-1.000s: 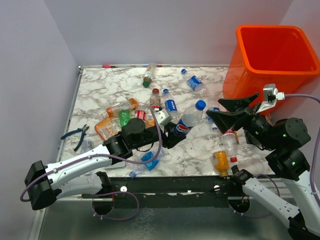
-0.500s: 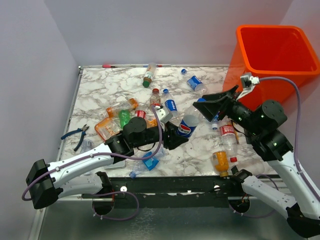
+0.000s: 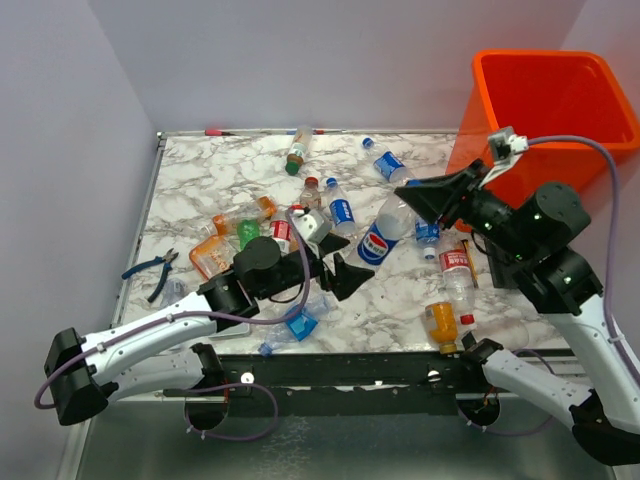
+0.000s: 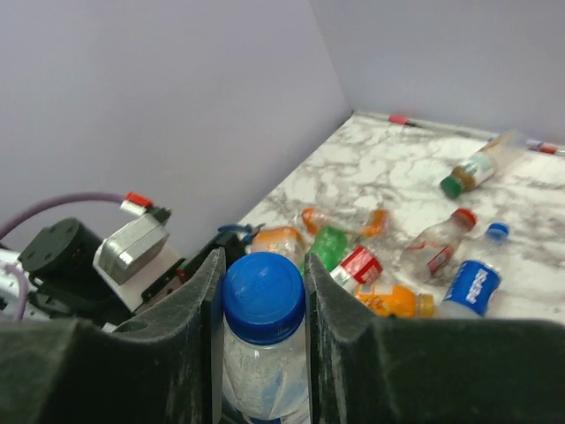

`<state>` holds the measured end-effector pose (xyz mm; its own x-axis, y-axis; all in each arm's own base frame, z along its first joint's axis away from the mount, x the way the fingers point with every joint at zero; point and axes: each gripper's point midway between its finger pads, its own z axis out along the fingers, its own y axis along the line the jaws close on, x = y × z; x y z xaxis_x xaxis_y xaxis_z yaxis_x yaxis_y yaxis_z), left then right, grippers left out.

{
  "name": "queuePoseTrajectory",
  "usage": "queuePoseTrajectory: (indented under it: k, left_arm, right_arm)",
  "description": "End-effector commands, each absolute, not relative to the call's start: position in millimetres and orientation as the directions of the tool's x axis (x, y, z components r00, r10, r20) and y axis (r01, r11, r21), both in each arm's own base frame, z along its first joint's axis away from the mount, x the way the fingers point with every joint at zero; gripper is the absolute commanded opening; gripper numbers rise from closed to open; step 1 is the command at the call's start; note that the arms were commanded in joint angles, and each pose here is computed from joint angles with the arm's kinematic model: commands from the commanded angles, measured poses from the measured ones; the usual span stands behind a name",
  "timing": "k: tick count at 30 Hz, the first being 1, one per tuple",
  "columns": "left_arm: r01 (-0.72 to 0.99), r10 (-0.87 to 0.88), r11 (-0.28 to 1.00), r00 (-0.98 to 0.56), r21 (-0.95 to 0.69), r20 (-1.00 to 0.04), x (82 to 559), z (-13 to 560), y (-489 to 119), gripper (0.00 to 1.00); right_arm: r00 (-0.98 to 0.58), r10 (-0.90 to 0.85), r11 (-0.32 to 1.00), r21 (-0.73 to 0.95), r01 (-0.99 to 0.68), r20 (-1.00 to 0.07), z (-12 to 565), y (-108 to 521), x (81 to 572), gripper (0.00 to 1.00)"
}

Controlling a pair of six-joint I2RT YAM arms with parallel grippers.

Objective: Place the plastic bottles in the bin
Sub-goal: Pick up the plastic bottle at the center of the board, then place the plastic bottle in the trash bin.

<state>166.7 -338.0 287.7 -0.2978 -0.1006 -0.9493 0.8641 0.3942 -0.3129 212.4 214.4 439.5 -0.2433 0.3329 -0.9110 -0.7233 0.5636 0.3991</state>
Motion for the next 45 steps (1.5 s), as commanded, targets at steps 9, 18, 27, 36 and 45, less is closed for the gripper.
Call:
queuePoseTrajectory:
  k: [9,18,27,36,45]
  left_arm:
    - [0.568,-0.156,0.817,0.049,-0.101,-0.986,216,312,-215,0.99]
    - [0.492,-0.191,0.861,0.082,-0.127,-0.978,218,304,-191,0.99]
    - [0.473,-0.186,0.869,0.045,-0.143,-0.982,220,302,-189,0.99]
    - [0.463,-0.170,0.875,0.029,-0.138,-0.985,221,298,-189,0.99]
    - [0.465,-0.139,0.877,0.009,-0.119,-0.990,223,290,-194,0.99]
  right_arm:
    - [0.450,0.307,0.951,0.286,-0.116,-0.838,594,53,247,0.00]
    - [0.681,-0.116,0.818,0.320,0.478,-0.723,643,-21,267,0.00]
    - [0.552,-0.013,0.702,0.386,0.599,-0.834,598,-88,370,0.00]
    - [0.371,0.039,0.619,0.313,0.720,-0.928,517,-138,428,0.00]
    - [0.241,0.185,0.589,0.303,0.749,-0.953,433,-167,441,0.11]
